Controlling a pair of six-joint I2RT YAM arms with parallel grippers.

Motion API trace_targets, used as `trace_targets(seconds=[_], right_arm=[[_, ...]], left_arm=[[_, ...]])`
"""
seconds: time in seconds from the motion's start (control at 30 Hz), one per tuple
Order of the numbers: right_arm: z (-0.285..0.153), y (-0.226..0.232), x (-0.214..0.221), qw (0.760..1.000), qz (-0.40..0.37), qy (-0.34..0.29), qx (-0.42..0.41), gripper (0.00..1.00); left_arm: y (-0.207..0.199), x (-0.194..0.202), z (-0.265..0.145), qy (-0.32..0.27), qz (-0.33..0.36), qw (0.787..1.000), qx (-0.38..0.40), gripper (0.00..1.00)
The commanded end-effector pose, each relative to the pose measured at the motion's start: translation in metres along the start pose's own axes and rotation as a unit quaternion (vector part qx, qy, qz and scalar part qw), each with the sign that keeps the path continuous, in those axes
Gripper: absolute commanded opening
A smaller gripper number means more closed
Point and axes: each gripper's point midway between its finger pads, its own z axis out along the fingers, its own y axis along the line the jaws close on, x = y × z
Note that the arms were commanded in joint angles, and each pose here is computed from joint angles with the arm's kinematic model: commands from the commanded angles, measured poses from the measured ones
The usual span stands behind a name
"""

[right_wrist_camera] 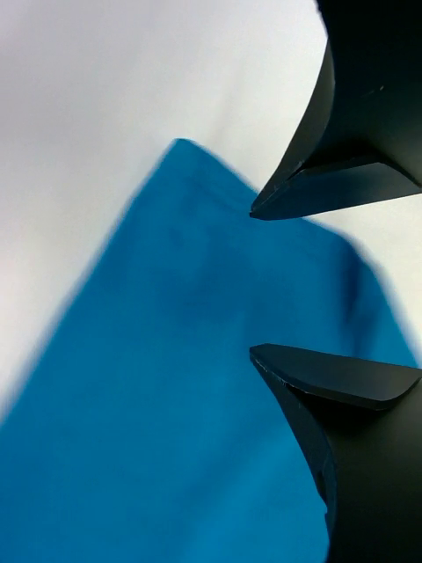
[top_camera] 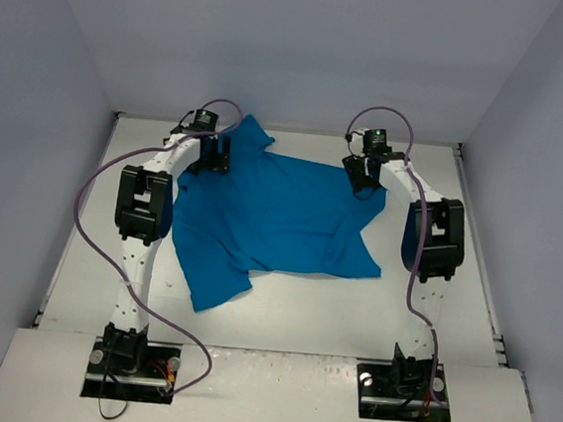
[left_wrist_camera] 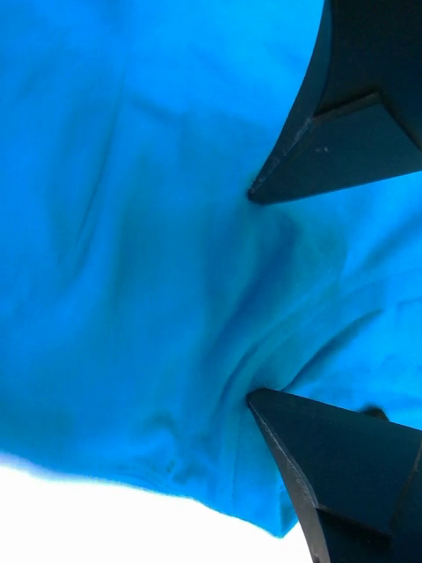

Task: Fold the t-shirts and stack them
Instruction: Flatten out the tshirt

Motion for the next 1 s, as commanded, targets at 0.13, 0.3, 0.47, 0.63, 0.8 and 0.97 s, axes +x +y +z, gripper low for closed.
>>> trace_targets(seconds=[0.13, 0.3, 0.47, 0.63, 0.8, 0.97], right_arm=[[-0.151, 0.024, -0.013, 0.979, -0.106, -0.131, -0.112, 0.51], [-0.192, 0.045, 0.031, 0.954, -0.22, -0.159, -0.131, 0.49], [-0.208, 0.062, 0.076, 0.919, -0.343, -0.133, -0.138, 0.49], [-0.197, 0.072, 0.131, 0.891, -0.422, -0.051, -0.161, 0.44], [-0.171, 0.094, 0.121, 0.928, -0.303, -0.012, -0.217, 0.4], [-0.153, 0.118, 0.058, 0.94, -0.205, -0.037, -0.268, 0.38]], left_arm=[[-0.01, -0.089, -0.036, -0.096, 0.046, 0.992, 0.066, 0.88], [-0.04, -0.108, -0.16, -0.169, 0.143, 0.961, 0.169, 0.9], [-0.033, -0.035, -0.251, -0.185, 0.339, 0.9, 0.204, 0.94], [0.01, 0.096, -0.26, -0.1, 0.493, 0.842, 0.194, 0.94], [0.037, 0.174, -0.252, -0.066, 0.531, 0.824, 0.187, 0.94], [0.024, 0.201, -0.254, -0.072, 0.478, 0.842, 0.239, 0.94]])
